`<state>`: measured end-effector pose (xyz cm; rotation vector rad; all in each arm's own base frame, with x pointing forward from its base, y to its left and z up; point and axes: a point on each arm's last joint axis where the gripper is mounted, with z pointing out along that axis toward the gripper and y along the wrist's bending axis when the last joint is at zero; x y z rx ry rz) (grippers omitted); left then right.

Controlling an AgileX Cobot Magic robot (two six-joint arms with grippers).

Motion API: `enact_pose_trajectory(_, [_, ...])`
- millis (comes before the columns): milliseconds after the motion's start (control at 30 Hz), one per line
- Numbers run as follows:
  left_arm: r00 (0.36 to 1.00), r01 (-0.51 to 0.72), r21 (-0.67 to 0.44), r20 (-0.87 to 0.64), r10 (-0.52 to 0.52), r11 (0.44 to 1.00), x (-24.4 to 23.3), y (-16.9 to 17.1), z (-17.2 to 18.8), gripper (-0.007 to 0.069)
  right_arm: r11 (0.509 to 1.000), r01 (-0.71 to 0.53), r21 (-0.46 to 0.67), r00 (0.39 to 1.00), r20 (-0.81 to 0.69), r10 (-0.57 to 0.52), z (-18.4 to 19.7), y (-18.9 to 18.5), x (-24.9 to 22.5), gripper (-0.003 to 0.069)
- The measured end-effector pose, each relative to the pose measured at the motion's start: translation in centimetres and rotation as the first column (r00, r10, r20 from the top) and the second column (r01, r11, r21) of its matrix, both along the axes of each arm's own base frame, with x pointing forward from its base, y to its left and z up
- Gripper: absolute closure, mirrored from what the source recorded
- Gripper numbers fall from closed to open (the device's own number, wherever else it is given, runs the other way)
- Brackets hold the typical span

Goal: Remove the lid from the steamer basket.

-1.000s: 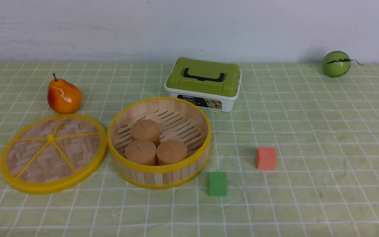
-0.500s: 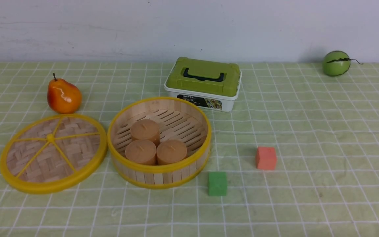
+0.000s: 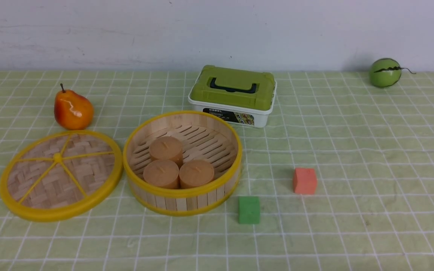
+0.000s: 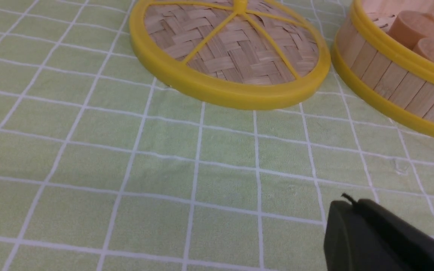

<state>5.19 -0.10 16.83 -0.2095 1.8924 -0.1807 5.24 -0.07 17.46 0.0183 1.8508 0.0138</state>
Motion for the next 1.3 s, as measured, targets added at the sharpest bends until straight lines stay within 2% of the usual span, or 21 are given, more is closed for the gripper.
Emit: enact_pose_trajectory(1300, [1.000,0.000,0.001,0.000,0.000,1.000,0.00,0.00,0.00,0.0621,1.000,0.000,0.000,1.000,0.000,0.000,0.00,0.00,0.00,0.0418])
